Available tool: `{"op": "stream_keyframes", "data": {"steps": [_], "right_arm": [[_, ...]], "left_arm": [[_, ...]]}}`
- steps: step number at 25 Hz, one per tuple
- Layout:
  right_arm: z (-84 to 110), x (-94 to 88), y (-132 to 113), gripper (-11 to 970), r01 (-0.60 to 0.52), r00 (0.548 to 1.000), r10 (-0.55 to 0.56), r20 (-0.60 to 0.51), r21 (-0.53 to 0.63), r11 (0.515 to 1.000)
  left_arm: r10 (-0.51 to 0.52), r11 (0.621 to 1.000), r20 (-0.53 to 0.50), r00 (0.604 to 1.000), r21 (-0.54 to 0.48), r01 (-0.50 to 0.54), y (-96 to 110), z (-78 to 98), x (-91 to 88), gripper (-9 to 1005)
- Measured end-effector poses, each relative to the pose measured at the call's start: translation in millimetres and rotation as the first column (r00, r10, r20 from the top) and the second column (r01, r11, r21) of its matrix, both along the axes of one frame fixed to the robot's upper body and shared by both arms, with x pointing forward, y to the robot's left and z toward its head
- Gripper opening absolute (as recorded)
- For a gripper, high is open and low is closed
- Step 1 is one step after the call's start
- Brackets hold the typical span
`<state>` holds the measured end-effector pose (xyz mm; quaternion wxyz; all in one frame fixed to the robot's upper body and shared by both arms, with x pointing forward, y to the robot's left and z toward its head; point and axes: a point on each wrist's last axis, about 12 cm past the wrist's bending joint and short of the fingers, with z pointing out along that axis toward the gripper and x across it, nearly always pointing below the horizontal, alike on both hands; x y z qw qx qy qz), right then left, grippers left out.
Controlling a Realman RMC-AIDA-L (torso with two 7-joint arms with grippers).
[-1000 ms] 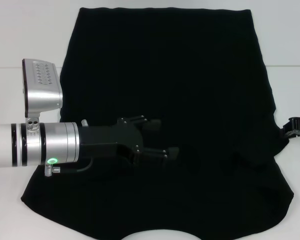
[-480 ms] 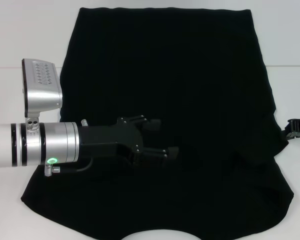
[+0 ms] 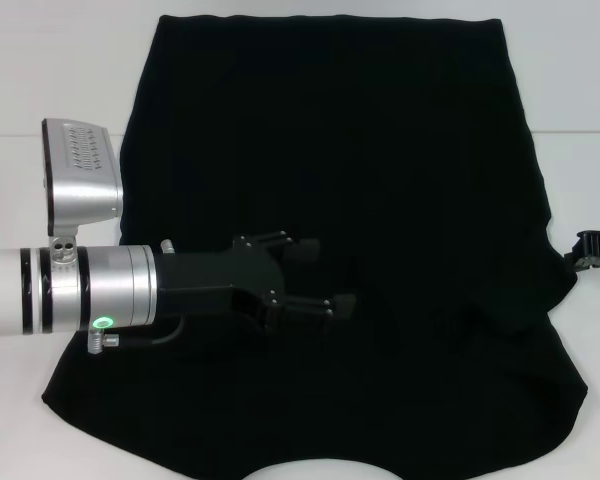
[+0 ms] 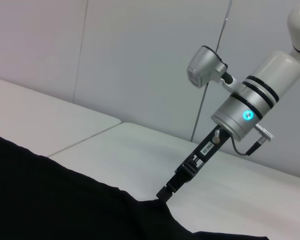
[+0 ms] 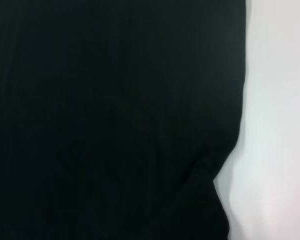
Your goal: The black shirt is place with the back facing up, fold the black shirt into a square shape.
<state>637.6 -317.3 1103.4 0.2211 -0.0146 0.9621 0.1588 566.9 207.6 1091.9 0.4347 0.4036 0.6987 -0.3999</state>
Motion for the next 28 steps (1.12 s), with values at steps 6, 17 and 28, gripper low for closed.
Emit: {"op": "stream_keyframes", "data": {"steps": [6, 17, 28], "right_arm": [[7.9, 3.1, 1, 10, -0.014, 1.0, 0.014, 0.027, 0.013, 1.0], [30.5, 21.6, 29, 6, -0.095, 0.991, 0.09, 0.094, 0.051, 0.994], [41.5, 39.2, 62, 6, -0.133, 0.978, 0.124, 0.166, 0.045, 0.99]], "left_arm": [[0.01, 1.0, 0.001, 1.0, -0.005, -0.01, 1, 0.5, 0.6, 949], [0.013, 1.0, 0.004, 1.0, -0.008, -0.013, 2, 1.2, 1.3, 949], [0.024, 1.0, 0.005, 1.0, -0.011, -0.024, 3, 1.2, 1.7, 949]]}}
